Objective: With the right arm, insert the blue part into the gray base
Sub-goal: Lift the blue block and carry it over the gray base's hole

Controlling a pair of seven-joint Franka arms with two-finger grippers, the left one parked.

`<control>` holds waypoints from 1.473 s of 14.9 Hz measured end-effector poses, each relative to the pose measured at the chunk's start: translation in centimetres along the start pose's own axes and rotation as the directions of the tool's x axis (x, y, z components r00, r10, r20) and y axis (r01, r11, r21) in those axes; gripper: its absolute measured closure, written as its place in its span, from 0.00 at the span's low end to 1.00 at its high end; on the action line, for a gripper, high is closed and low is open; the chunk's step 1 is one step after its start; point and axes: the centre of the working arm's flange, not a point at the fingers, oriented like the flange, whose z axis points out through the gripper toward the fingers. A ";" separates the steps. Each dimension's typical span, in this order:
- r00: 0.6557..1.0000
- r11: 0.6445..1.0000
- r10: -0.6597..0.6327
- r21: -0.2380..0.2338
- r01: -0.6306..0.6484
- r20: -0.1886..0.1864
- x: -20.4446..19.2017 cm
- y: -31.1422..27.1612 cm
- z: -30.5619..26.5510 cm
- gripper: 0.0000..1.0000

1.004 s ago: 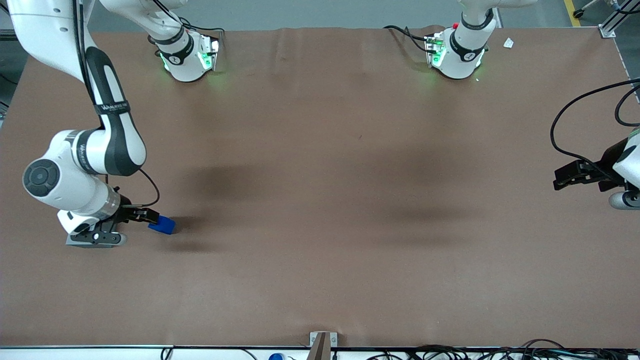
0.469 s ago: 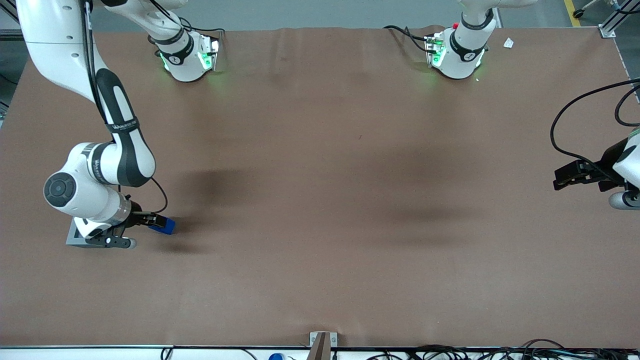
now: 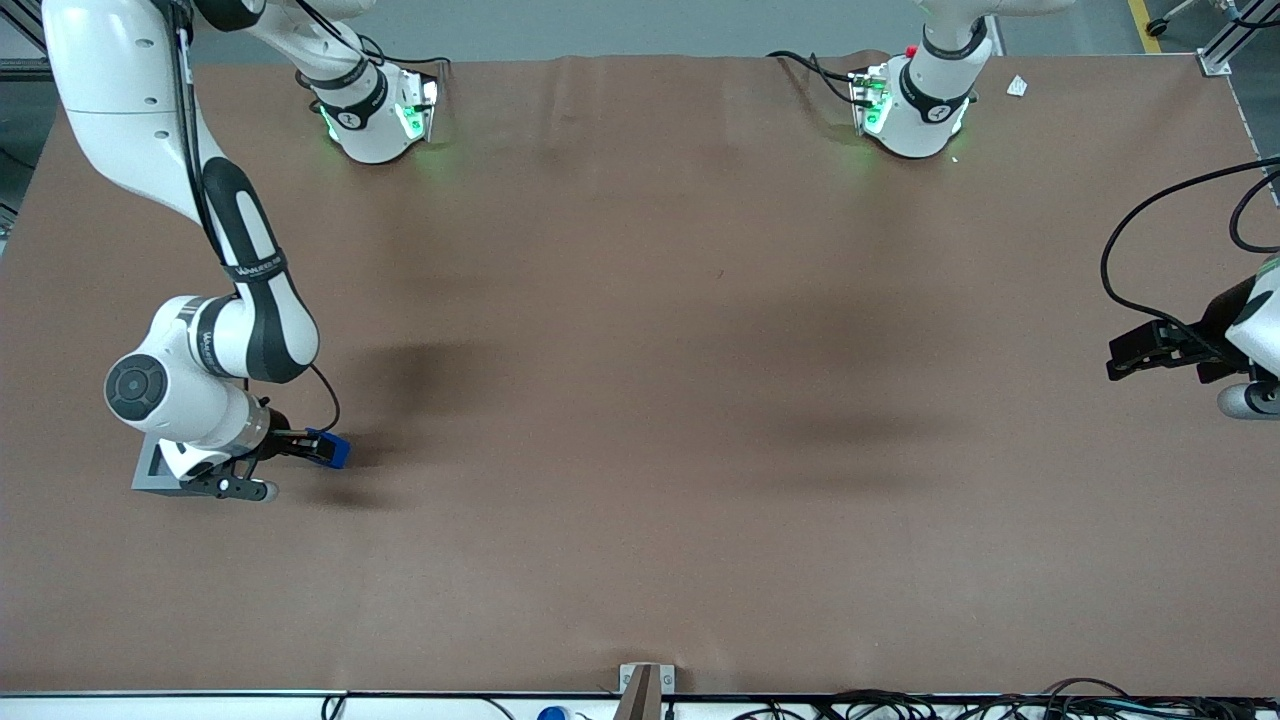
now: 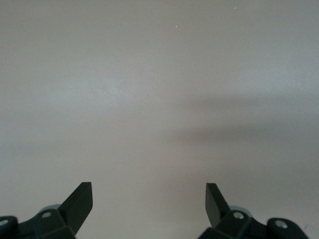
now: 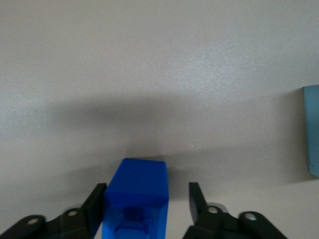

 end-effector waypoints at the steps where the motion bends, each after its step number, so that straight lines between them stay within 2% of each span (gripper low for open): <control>1: 1.000 1.000 0.006 0.000 -0.006 0.000 0.0 0.0 0.0 0.30; 4: 1.000 1.000 0.009 0.002 -0.009 0.001 0.0 -0.3 0.0 0.49; 9: 1.000 1.000 0.006 0.002 -0.006 0.003 -0.1 -0.4 0.0 0.49; 14: 1.000 1.000 0.011 0.004 -0.011 0.026 0.5 -0.2 -1.8 0.49; 15: 1.000 1.000 0.014 0.008 -0.015 0.021 0.7 0.1 -2.9 0.49; 18: 0.999 1.000 0.020 0.015 -0.019 -0.026 1.5 0.8 -7.0 0.49; 22: 0.999 0.999 -0.025 -0.035 0.024 -0.034 2.9 3.8 -12.1 0.49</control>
